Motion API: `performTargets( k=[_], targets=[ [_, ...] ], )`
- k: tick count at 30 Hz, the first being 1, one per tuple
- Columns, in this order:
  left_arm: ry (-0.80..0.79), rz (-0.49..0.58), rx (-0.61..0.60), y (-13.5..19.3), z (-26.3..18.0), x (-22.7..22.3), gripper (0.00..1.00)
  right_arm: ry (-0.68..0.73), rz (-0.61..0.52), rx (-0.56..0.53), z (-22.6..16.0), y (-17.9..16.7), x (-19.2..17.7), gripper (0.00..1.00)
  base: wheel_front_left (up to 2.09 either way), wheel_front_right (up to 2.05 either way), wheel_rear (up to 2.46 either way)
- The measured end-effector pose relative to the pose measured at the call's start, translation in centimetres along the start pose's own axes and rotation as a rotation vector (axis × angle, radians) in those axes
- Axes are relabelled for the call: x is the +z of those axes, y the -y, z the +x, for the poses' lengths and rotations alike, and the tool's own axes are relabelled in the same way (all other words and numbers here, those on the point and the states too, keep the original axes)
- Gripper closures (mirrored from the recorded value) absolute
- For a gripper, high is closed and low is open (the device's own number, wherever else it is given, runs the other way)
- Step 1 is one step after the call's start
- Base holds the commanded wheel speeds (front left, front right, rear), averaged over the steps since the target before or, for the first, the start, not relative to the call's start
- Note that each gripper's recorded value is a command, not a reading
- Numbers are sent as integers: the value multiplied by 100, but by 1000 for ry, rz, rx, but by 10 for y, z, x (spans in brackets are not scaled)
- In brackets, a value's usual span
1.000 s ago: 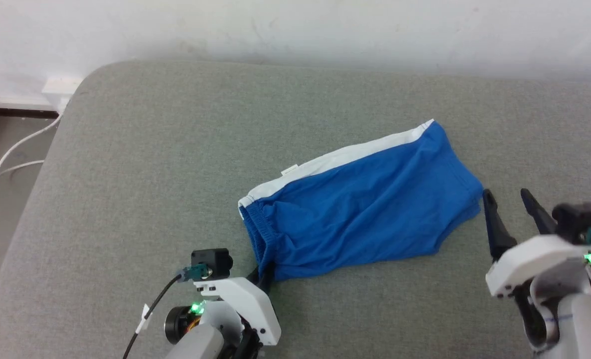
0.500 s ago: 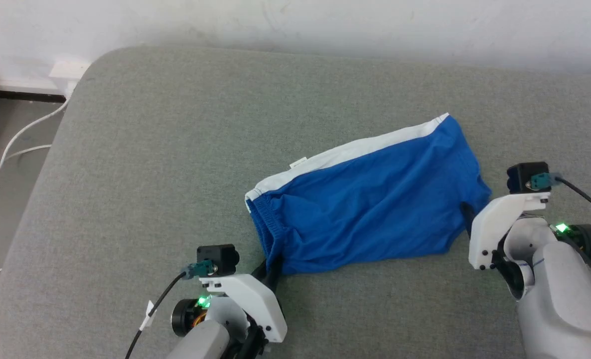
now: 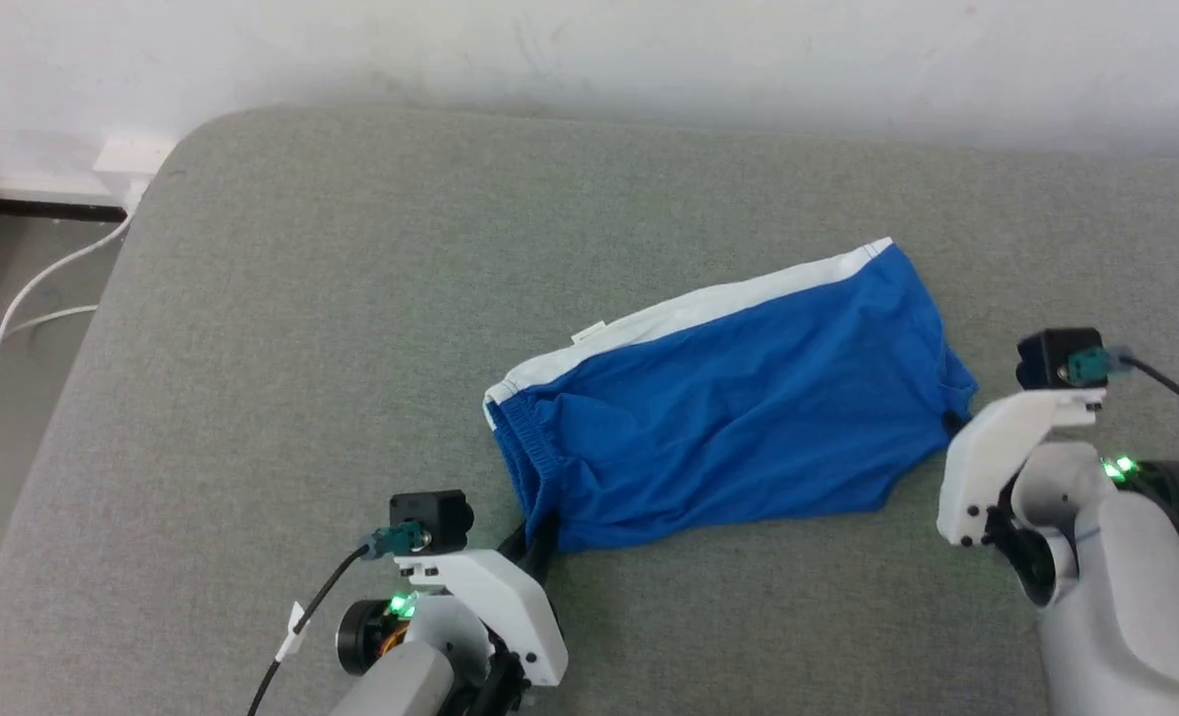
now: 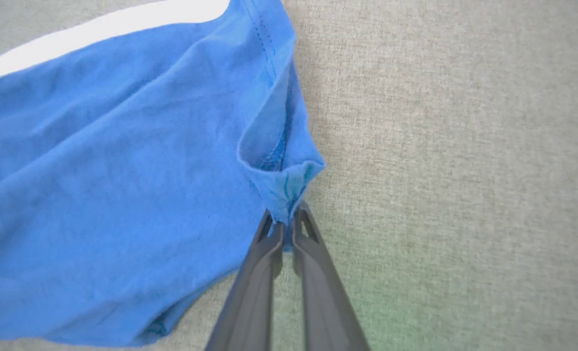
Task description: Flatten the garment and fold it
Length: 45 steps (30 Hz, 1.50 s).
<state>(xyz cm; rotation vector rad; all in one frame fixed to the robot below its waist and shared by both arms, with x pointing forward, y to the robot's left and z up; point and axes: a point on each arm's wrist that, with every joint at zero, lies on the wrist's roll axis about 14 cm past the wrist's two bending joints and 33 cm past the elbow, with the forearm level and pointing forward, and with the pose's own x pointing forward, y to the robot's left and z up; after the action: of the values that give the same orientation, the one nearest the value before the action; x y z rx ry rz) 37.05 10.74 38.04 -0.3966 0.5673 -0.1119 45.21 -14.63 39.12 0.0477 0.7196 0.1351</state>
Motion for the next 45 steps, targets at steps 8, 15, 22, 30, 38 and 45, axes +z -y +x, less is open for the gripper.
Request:
performTargets(
  k=[8,15,22,30,38,45],
  targets=[
    [4,24,-6,-4,-12,3,100,130,57,29,-46,0,-8,100,0,0,0],
    [-35,41,-30,-1,-26,-2,100,111,132,16,-87,12,-43,100,0,0,0],
    [-55,41,-45,4,-32,-4,64,49,189,3,-92,18,-76,100,0,0,0],
    [-34,24,-40,5,-33,-4,0,83,212,4,-80,17,-79,0,0,0,0],
    [265,69,4,-14,-42,47,0,351,191,-30,-92,31,-15,0,0,0,0],
    [502,161,60,-31,-56,105,0,366,145,-44,-77,31,3,0,0,0,0]
  ],
)
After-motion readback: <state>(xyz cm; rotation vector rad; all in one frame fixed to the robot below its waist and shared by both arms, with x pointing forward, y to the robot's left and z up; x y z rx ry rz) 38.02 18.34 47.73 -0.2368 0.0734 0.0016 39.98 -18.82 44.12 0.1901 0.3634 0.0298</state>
